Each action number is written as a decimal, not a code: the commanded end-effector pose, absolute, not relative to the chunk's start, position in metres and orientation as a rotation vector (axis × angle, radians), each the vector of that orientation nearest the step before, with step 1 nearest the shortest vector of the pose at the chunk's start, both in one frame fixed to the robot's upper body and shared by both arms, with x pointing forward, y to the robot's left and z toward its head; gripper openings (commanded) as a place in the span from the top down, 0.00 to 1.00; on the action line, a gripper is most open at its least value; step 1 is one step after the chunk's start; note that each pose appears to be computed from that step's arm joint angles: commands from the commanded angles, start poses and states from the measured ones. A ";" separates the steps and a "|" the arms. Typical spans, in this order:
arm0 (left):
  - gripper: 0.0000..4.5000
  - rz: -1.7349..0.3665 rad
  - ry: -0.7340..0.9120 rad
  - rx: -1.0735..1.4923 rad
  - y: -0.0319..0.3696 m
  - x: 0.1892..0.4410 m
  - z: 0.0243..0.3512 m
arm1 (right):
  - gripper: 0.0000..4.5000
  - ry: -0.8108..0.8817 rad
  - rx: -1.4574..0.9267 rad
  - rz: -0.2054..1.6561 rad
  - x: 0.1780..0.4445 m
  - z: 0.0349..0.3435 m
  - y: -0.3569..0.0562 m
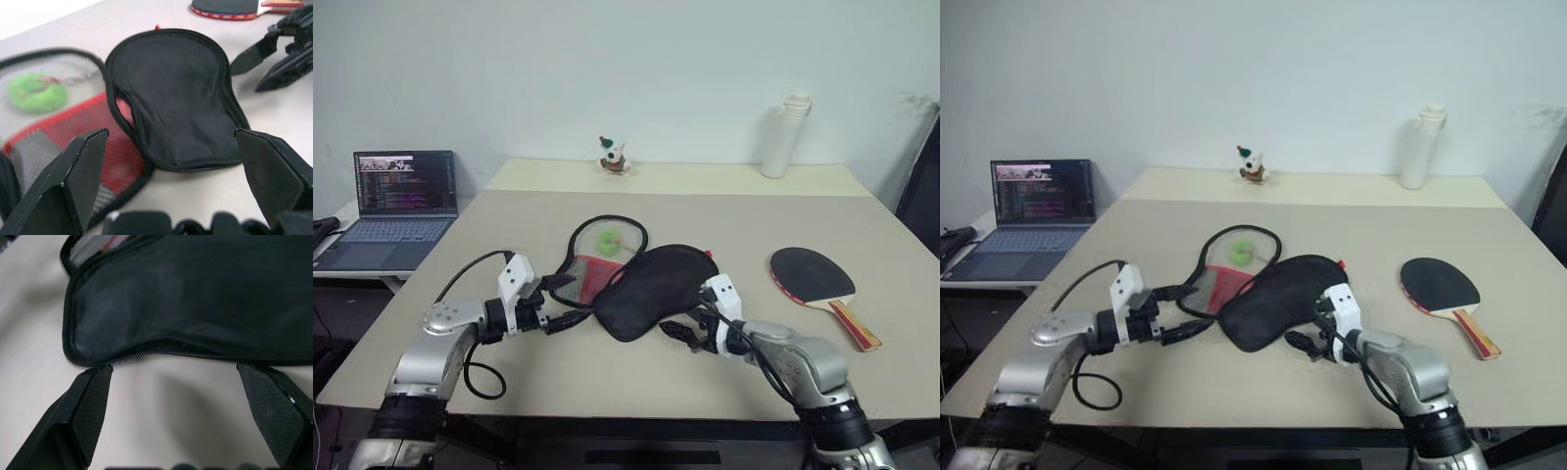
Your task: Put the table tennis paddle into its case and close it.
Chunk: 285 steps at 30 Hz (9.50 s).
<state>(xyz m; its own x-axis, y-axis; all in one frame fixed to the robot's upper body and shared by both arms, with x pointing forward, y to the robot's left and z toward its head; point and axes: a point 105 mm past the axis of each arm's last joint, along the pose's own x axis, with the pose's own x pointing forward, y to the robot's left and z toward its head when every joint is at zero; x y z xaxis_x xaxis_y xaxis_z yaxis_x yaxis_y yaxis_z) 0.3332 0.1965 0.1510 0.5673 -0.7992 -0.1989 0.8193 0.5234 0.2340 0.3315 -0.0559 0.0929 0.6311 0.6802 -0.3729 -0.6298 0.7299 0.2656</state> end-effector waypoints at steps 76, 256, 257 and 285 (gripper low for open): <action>0.00 -1.172 -0.095 0.340 0.119 0.330 0.162 | 0.49 0.555 -0.274 0.497 0.433 0.145 -0.208; 0.00 -1.177 -0.125 0.342 0.114 0.321 0.174 | 0.76 0.270 0.051 0.234 0.420 0.141 -0.139; 0.00 -1.177 -0.125 0.342 0.114 0.321 0.174 | 0.76 0.271 0.051 0.232 0.419 0.142 -0.140; 0.00 -1.178 -0.120 0.346 0.111 0.320 0.175 | 0.55 0.309 0.092 0.150 0.418 0.132 -0.145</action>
